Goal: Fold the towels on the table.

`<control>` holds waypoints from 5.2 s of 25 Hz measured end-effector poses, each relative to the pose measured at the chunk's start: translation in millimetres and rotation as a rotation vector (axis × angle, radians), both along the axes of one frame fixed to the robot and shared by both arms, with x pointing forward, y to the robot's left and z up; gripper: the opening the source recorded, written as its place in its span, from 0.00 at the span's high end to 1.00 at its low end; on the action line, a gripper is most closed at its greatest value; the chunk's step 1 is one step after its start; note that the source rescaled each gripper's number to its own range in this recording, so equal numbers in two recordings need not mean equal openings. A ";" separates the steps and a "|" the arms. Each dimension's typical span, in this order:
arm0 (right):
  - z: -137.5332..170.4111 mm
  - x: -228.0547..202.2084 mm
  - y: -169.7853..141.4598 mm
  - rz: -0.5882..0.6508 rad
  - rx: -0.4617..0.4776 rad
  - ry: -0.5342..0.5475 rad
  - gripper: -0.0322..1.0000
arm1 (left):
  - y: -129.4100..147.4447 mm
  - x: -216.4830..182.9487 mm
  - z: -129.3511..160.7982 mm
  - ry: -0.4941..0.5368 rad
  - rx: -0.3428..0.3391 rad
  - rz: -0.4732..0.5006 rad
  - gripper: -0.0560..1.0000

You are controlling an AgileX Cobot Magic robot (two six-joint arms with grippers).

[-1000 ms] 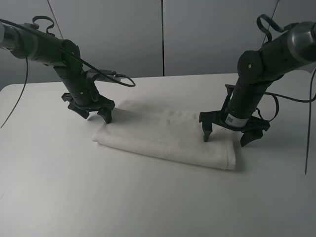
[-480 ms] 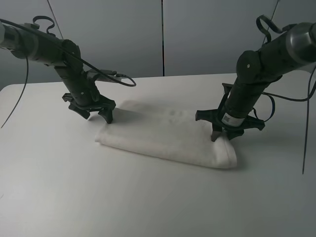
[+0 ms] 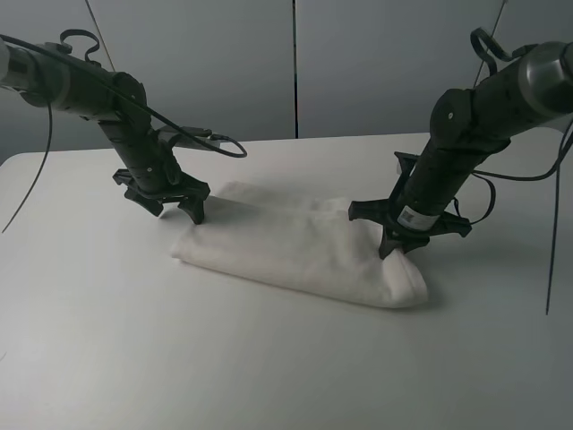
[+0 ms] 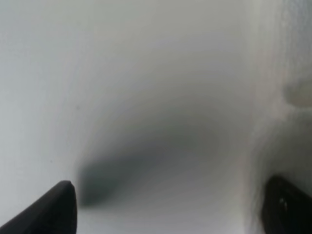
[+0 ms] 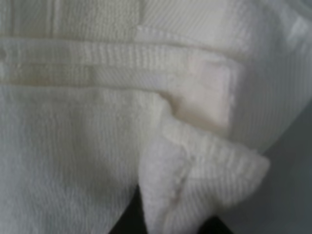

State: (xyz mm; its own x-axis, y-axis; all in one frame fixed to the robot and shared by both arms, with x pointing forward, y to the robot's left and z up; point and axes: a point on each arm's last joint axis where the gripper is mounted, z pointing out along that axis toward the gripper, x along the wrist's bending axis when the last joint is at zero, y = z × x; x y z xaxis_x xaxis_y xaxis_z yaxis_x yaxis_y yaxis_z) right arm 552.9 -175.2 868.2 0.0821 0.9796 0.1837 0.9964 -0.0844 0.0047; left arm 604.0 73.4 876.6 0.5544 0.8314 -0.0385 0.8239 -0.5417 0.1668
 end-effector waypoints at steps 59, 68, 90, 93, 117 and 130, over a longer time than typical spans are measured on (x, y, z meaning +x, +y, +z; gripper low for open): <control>87.8 26.1 123.8 0.051 0.740 -0.228 0.94 | -2.7 6.6 11.6 -0.010 0.012 -0.016 0.00; 88.2 25.8 124.1 0.052 0.745 -0.225 0.94 | 18.7 16.0 19.9 -0.009 0.177 -0.077 0.00; 95.0 27.3 128.1 0.174 0.807 -0.338 0.00 | 59.2 27.3 50.1 -0.009 0.213 0.005 0.00; 95.7 25.0 127.6 0.263 0.786 -0.371 0.00 | 62.8 26.2 66.3 -0.033 0.202 0.016 0.00; 282.6 -70.0 -15.1 0.584 -0.099 -0.748 0.00 | 125.9 -83.5 262.3 -0.405 0.049 0.146 0.00; 265.4 -164.1 -61.7 0.519 -0.150 -0.617 0.00 | 186.4 -231.0 243.2 -0.514 -0.067 0.240 0.00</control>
